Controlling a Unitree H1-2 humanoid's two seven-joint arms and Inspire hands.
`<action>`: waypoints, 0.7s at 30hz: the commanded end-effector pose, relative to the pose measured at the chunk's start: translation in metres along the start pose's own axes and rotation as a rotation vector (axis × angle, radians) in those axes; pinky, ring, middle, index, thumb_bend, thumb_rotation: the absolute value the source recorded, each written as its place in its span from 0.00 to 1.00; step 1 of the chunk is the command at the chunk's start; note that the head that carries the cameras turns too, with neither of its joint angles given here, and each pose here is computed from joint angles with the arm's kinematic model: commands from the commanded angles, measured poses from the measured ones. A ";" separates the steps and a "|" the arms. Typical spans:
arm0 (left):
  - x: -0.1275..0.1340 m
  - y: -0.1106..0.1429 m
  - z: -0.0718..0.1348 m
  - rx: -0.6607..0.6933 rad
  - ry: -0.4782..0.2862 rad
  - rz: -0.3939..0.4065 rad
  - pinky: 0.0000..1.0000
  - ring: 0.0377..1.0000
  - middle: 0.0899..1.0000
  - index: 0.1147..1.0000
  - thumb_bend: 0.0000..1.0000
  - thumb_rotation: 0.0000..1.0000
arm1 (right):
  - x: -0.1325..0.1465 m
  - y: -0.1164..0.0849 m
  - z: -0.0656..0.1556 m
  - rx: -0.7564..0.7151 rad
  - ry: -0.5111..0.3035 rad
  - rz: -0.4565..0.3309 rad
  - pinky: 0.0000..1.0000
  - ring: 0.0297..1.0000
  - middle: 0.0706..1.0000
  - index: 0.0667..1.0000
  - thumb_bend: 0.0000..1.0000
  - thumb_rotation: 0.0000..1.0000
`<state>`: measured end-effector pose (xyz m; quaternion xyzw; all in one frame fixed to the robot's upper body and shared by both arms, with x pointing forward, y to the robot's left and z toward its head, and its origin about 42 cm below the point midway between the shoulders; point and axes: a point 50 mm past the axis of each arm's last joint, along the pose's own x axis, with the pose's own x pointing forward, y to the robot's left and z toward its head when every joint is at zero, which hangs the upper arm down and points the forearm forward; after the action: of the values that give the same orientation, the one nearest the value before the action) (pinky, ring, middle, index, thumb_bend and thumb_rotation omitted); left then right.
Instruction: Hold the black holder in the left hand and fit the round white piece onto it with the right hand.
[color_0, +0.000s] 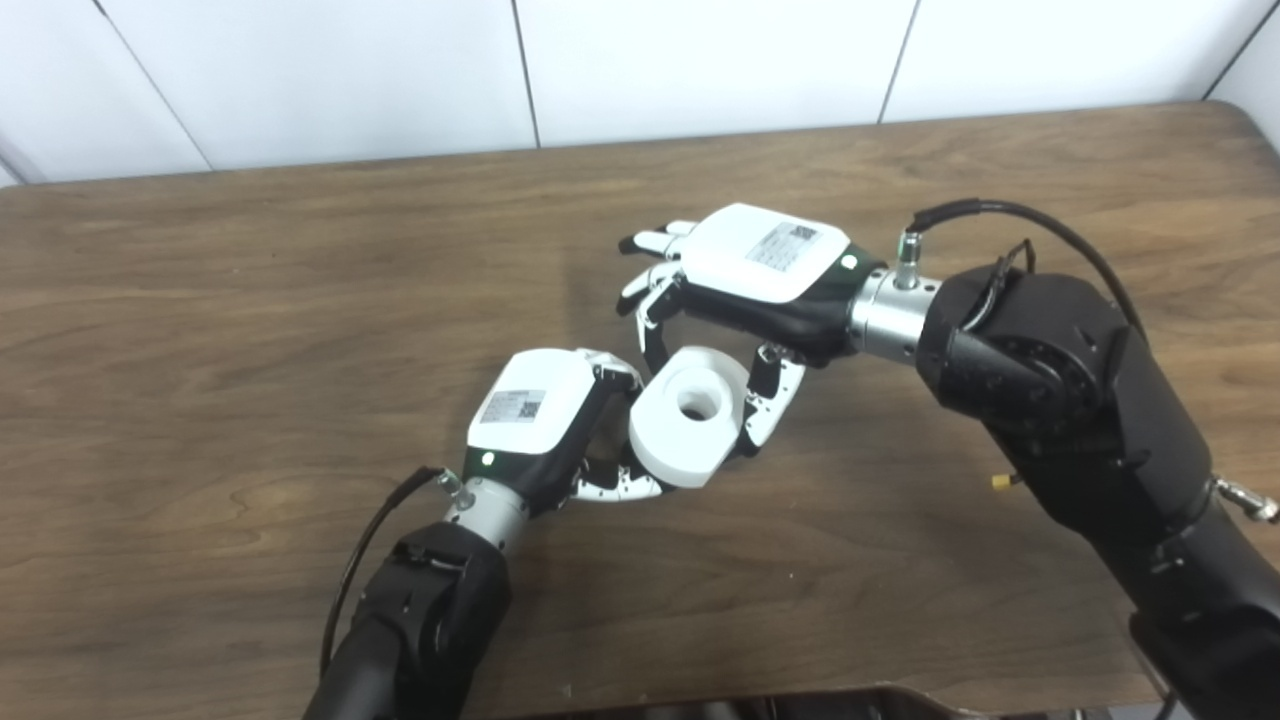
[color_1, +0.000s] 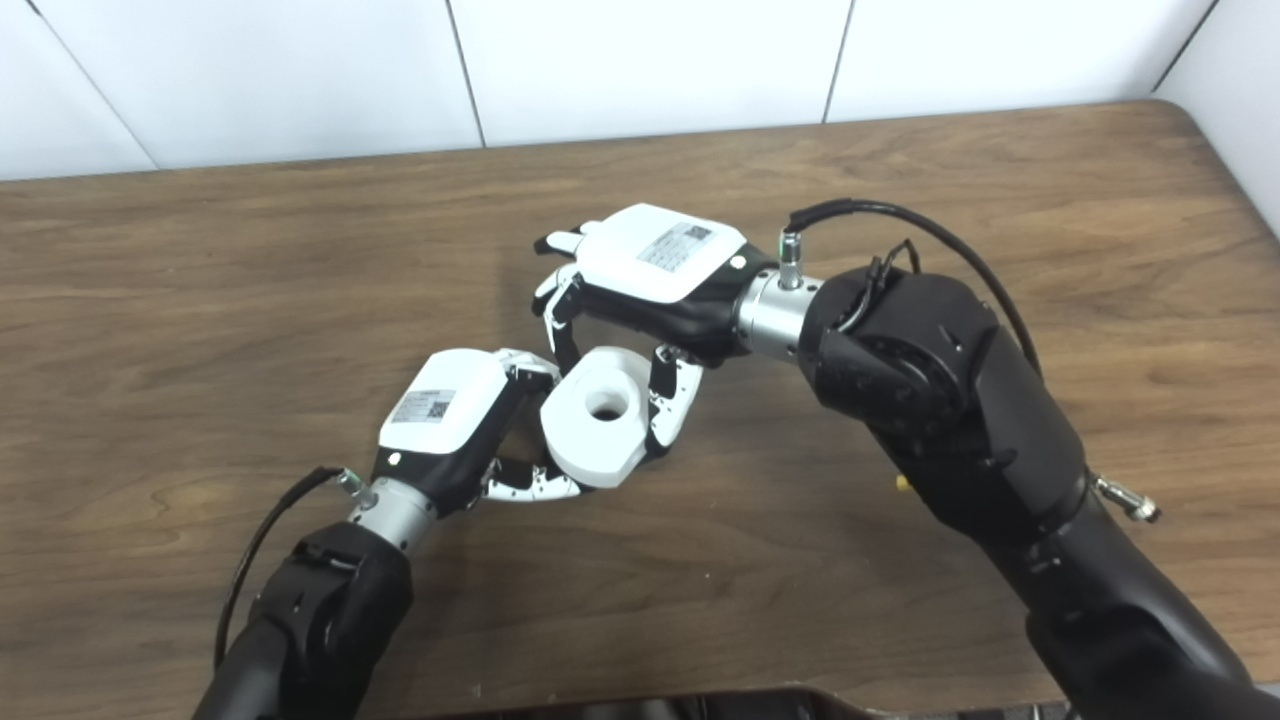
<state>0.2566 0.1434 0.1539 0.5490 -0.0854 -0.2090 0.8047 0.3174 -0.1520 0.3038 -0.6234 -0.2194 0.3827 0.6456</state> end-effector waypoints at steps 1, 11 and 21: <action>-0.012 -0.025 -0.013 -0.024 0.078 -0.162 0.75 0.78 0.69 0.42 0.52 0.05 | -0.001 -0.015 0.002 -0.042 -0.017 -0.041 0.96 0.98 0.81 0.45 0.52 0.13; -0.010 -0.026 -0.012 -0.016 0.082 -0.169 0.75 0.79 0.69 0.42 0.52 0.05 | -0.007 -0.014 -0.001 -0.056 -0.006 -0.027 0.98 0.98 0.82 0.45 0.52 0.14; -0.009 -0.027 -0.012 -0.021 0.085 -0.173 0.75 0.79 0.70 0.42 0.52 0.05 | -0.011 -0.015 -0.005 -0.056 0.002 -0.034 0.95 0.98 0.82 0.46 0.52 0.14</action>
<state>0.2570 0.1419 0.1543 0.5495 -0.0849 -0.2116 0.8038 0.3186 -0.1604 0.3053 -0.6329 -0.2154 0.3813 0.6385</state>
